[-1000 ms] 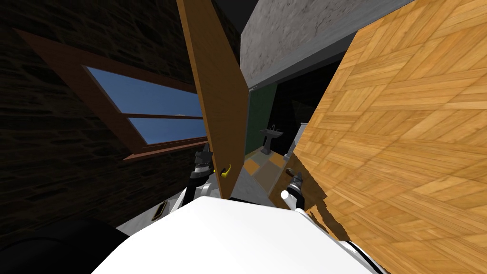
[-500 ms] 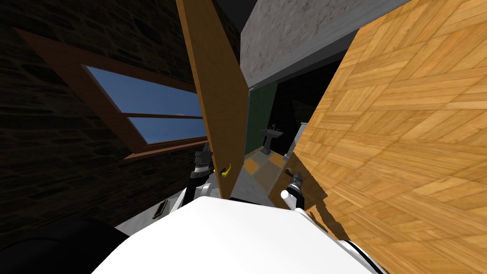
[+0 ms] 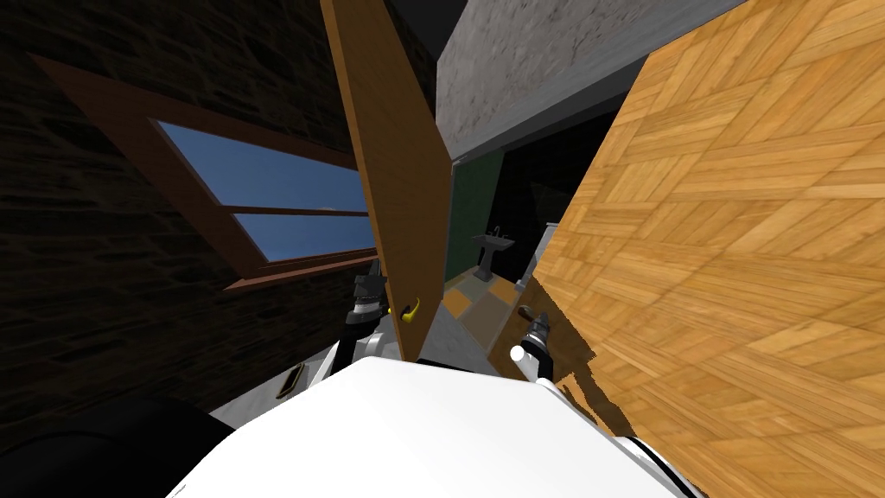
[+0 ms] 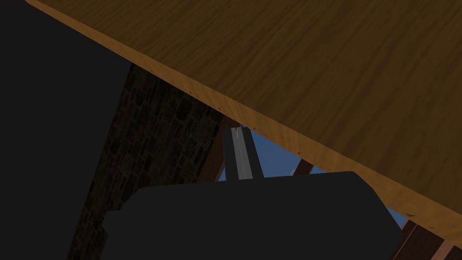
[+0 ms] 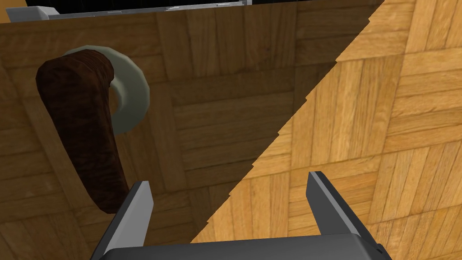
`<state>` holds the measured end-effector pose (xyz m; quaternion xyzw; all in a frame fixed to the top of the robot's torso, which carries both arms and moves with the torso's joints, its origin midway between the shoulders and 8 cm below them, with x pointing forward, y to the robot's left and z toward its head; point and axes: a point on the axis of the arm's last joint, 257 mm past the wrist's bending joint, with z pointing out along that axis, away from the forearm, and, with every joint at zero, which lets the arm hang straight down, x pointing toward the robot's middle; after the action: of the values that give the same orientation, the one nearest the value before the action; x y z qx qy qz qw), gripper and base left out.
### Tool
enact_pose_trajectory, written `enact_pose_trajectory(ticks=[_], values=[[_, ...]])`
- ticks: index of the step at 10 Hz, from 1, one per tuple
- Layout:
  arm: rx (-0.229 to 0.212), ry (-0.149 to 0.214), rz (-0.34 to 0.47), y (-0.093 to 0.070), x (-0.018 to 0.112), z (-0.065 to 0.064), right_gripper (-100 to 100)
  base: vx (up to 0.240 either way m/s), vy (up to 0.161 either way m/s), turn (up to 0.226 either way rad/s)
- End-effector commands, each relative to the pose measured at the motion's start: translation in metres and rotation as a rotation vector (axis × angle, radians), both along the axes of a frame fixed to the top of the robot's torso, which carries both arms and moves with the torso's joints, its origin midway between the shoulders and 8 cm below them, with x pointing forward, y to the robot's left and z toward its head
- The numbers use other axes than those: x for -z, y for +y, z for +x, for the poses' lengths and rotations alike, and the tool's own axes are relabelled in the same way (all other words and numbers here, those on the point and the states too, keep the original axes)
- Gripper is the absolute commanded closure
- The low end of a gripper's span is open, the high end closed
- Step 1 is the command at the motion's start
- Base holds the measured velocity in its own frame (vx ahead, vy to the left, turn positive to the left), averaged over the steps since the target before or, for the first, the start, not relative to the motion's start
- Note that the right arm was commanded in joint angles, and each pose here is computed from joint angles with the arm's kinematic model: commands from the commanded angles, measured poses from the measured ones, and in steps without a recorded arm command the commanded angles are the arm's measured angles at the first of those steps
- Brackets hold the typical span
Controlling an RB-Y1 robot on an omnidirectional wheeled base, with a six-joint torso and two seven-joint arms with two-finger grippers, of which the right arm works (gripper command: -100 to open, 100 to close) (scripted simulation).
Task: Pull the door open
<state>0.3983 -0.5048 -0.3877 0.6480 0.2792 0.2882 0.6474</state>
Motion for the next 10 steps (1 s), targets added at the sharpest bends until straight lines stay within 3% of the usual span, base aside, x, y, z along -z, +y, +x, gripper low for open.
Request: enact_pose_trajectory(ticks=[1,3,10], values=[[0.0,0.0,0.0,0.0,0.0,0.0,-100,0.014,-0.002,0.022],[0.0,-0.001,-0.002,-0.0003,-0.0007,0.0002,-100,-0.079,0.03,0.088],[-0.001,-0.007,-0.015,-0.0023,-0.0051,0.0013,-100,-0.208,0.128,-0.024]])
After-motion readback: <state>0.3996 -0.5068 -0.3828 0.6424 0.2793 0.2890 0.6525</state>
